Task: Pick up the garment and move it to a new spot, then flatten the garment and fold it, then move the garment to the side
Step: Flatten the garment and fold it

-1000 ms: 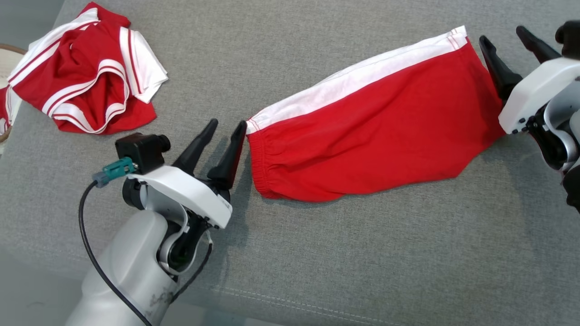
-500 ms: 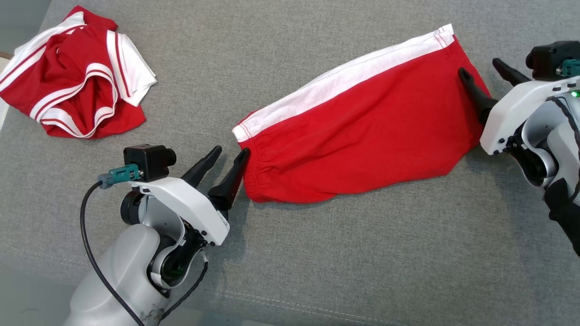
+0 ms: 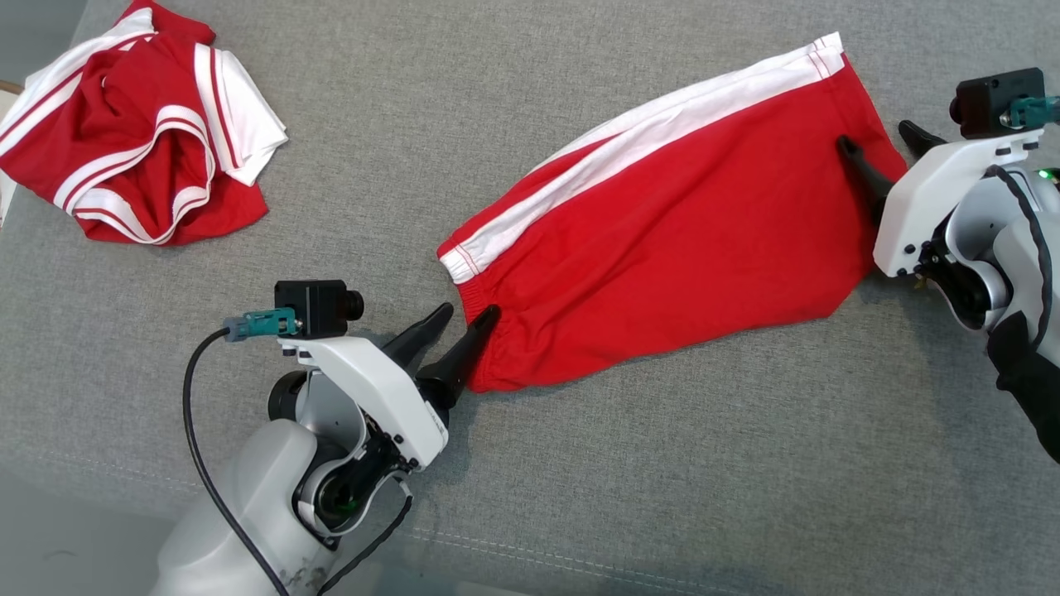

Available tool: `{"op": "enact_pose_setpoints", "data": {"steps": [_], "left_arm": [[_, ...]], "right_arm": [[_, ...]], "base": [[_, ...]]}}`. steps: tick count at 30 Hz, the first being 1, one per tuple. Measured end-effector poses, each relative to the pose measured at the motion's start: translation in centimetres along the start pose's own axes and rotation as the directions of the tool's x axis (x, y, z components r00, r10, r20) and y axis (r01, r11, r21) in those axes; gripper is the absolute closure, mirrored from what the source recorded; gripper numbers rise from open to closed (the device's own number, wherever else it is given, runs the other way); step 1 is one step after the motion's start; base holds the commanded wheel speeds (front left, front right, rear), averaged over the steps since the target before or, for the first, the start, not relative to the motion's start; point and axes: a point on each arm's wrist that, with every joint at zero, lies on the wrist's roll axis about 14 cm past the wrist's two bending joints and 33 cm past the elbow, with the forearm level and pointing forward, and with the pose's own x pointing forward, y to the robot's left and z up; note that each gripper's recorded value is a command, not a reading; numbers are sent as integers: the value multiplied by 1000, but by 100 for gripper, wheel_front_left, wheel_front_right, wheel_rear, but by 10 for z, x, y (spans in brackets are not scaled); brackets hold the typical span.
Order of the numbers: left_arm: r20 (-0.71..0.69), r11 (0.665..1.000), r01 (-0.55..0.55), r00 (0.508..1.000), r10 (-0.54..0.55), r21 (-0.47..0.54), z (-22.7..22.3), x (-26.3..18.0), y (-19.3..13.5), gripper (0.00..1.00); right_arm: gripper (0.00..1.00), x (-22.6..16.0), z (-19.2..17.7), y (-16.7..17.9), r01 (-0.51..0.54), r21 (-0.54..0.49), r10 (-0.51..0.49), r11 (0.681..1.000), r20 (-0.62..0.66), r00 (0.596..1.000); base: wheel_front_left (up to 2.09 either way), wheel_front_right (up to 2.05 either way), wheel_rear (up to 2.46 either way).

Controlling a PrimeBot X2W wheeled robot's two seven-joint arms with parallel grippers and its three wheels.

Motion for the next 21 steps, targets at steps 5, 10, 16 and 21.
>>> {"op": "enact_pose_setpoints", "data": {"steps": [5,10,16,21], "left_arm": [[-24,998,0,1000,-1,-58,-2,6,2,0],[-52,992,36,998,-42,-123,-5,13,-5,0],[-75,985,54,995,-67,-163,-8,19,-9,100],[-74,985,55,995,-68,-163,-7,18,-8,100]], "right_arm": [[0,6,1,6,-20,-4,19,1000,-23,1000],[100,8,1,10,-32,6,32,999,-34,999],[100,6,1,16,-49,45,51,998,-35,998],[100,-1,3,16,-58,124,60,991,-7,998]], "base": [[0,0,0],[0,0,0],[0,0,0],[0,0,0]]}}
